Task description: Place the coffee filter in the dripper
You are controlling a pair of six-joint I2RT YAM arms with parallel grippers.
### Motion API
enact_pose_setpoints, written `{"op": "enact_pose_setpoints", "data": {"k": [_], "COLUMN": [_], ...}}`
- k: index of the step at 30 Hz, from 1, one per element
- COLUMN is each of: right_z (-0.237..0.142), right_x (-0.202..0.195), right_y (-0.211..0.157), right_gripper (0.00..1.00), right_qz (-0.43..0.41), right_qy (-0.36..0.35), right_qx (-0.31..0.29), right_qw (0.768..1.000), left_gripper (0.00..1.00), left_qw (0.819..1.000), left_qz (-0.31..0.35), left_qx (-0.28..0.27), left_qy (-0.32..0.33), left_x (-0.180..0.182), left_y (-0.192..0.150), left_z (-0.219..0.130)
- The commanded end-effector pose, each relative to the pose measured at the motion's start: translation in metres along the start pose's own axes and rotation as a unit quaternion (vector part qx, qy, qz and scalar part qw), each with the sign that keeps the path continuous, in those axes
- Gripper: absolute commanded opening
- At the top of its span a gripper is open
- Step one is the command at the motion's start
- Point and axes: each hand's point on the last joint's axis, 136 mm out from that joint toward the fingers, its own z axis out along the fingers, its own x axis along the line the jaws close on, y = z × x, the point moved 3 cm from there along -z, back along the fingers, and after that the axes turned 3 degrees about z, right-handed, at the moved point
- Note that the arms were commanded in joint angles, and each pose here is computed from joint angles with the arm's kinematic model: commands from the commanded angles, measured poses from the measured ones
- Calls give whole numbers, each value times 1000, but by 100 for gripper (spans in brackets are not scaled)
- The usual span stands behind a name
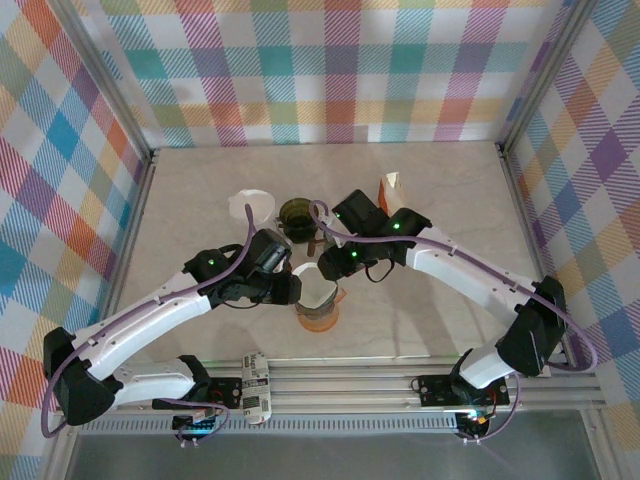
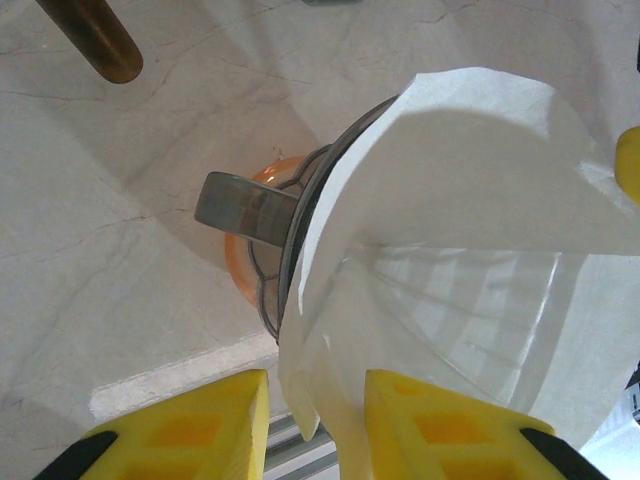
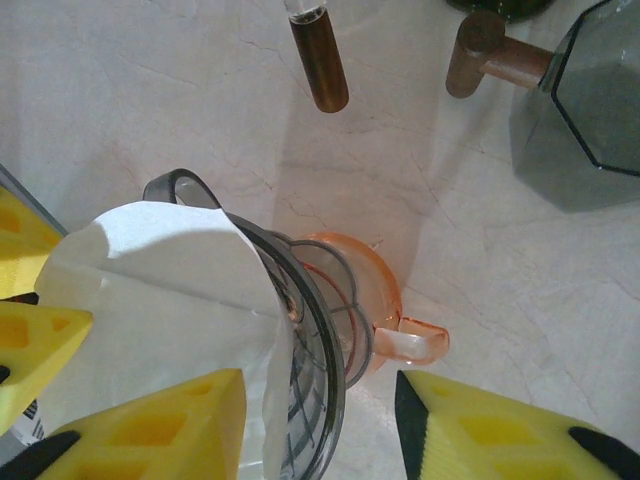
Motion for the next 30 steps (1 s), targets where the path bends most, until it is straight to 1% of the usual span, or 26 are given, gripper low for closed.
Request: {"op": "enact_pose_setpoints", "data": {"k": [1, 3, 6, 11, 17, 20, 22, 25, 26, 28, 30], "right_z": [5, 7, 9, 12, 15, 16, 15, 3, -2, -7, -7], "right_x": [1, 0, 0, 0, -3, -4, -5, -6, -5, -5, -1], "right_y": [1, 0, -2, -4, -6, -7, -7, -1, 1, 3, 2], "right_gripper": [38, 33, 30, 29, 22, 21, 25, 39, 42, 43, 42], "right_qz": [-6, -6, -6, -8, -7, -6, -3, -4, -6, -7, -9], "right_qy": [5, 4, 4, -1, -6, -7, -15, -21, -22, -21, -10], "right_qx": [-1, 1, 4, 7, 11, 13, 9, -21, -30, -41, -40], "right_qw": [1000, 1000, 1000, 1000, 1000, 1000, 1000, 1000, 999, 999, 999], "left_gripper": [32, 32, 32, 32, 32, 32, 32, 32, 33, 33, 33], "left_qw": [1000, 1000, 1000, 1000, 1000, 1000, 1000, 1000, 1000, 1000, 1000], "left_qz": [-3, -3, -5, -8, -10, -12, -13, -13, -13, -12, -13], "left_qx": [5, 5, 7, 9, 9, 10, 10, 8, 10, 9, 9], "left_qy": [0, -1, -2, -3, -4, -4, -6, -8, -7, -8, -8], "left_x": [3, 2, 3, 4, 4, 5, 5, 3, 4, 3, 4], "left_y": [0, 0, -1, -2, -3, -3, -3, -2, -3, -2, -2], "left_z": [3, 4, 5, 8, 9, 10, 10, 10, 10, 10, 10]}}
